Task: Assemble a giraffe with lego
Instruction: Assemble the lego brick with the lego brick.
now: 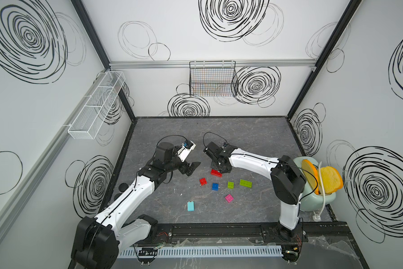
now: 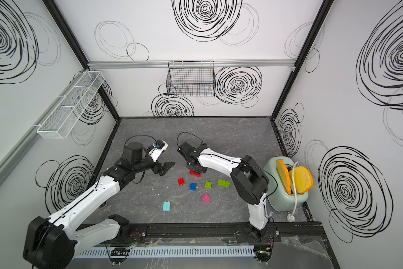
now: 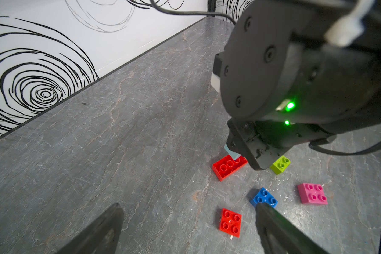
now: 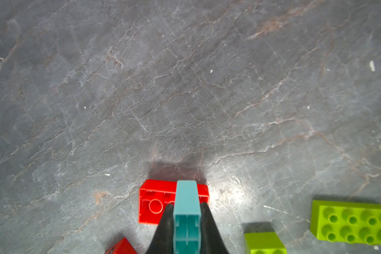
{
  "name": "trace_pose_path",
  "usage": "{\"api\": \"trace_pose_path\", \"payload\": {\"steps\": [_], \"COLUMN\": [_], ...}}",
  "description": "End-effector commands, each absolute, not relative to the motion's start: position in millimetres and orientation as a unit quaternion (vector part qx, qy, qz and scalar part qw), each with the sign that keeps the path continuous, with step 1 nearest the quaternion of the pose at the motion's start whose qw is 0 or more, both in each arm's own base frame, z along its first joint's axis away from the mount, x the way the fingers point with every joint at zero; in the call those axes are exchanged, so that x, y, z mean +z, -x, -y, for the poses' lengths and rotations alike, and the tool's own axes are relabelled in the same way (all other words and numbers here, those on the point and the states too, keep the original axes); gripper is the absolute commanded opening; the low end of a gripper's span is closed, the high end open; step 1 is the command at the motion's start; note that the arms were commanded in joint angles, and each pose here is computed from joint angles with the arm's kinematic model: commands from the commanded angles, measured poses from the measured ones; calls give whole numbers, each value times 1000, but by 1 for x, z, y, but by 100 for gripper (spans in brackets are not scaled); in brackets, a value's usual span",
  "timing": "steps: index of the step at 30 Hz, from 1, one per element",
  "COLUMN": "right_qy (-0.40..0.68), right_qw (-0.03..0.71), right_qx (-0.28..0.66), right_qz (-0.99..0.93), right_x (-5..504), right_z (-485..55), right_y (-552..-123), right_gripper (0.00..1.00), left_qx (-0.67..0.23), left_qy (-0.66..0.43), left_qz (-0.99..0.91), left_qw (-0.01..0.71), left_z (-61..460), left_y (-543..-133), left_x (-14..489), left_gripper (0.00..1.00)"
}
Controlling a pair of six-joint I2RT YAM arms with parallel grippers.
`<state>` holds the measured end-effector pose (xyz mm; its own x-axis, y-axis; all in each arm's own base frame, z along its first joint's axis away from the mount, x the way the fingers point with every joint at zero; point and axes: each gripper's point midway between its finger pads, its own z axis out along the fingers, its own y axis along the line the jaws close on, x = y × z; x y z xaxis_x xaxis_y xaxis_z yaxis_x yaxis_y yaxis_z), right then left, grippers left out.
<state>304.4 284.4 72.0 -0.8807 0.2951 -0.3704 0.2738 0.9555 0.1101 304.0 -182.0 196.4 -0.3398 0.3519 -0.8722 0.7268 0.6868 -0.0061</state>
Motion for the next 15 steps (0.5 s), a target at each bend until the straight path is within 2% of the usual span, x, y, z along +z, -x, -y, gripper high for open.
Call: {"api": "trace_pose_path", "payload": {"steps": [1, 15], "right_qy": [-161, -166], "right_qw": [201, 192], "right_qx": [12, 13], "right_qz": [-966, -967], "right_x": [83, 73], "right_z": [-271, -276], "right_y": [-295, -287], "right_gripper": [0, 0], "left_qx": [-208, -212], "left_qy": [-341, -347], "left_qz": [-776, -773], "left_qw": [488, 487], "left_z": [187, 189], "left_y": [-309, -306], "left_x": [216, 213], "left_gripper": [98, 98]}}
